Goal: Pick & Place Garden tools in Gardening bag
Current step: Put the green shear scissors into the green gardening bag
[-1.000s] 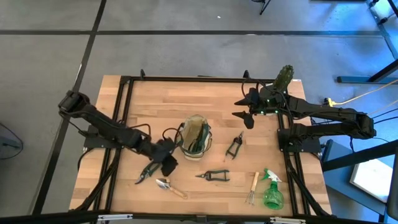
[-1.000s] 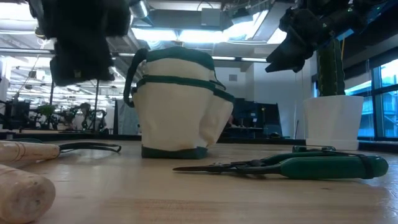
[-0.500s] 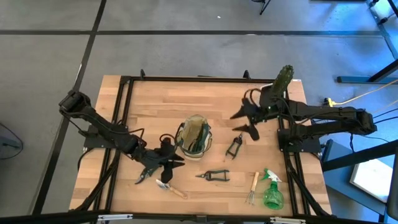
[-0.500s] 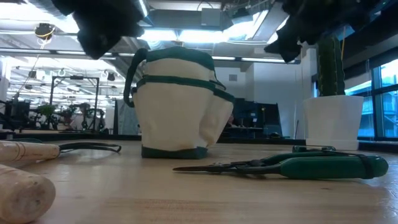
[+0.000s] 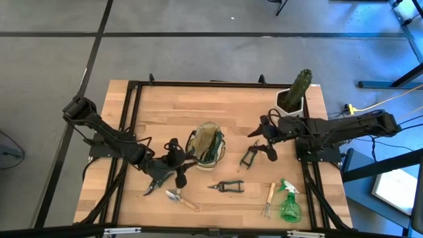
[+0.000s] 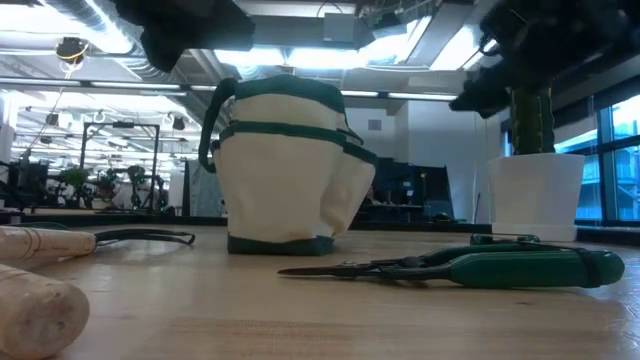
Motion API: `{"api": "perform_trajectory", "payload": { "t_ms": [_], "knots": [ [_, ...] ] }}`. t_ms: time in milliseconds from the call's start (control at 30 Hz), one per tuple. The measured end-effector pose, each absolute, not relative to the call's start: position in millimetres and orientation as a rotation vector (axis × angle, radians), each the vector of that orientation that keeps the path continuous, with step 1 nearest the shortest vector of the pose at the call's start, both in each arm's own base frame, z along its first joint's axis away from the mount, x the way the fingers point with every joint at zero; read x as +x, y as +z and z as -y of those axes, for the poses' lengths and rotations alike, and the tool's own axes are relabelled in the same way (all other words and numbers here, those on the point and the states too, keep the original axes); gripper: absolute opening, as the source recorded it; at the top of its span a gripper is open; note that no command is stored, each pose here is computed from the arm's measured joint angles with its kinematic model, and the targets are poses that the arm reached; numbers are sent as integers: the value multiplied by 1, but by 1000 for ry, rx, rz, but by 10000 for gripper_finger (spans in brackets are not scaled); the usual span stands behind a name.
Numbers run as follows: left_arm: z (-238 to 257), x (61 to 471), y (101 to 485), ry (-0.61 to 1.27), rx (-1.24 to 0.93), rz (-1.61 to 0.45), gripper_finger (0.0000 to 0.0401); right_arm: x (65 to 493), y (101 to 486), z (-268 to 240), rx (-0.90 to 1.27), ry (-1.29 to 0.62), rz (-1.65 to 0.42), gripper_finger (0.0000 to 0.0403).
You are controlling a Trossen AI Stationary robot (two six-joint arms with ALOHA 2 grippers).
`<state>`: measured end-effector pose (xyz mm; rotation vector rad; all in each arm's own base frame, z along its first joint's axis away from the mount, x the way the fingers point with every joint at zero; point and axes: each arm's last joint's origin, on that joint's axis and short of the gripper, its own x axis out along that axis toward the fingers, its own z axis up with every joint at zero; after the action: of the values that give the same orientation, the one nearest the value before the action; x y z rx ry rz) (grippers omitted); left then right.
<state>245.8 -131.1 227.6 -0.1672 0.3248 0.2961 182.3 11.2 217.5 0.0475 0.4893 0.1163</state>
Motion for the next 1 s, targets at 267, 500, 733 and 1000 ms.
{"api": "perform_trajectory", "payload": {
  "t_ms": [267, 500, 733, 1000],
  "knots": [
    [130, 247, 232, 347, -137, -262, 88, 151, 214, -18, 96, 100, -385, 263],
    [128, 251, 242, 399, -69, -182, 88, 136, 237, -19, 30, 75, -174, 263],
    [123, 256, 247, 346, -1, -165, 88, 130, 247, -18, -70, 81, -70, 263],
    [107, 265, 247, 334, 60, -187, 88, 129, 270, -12, -127, -74, 120, 263]
  ]
}}
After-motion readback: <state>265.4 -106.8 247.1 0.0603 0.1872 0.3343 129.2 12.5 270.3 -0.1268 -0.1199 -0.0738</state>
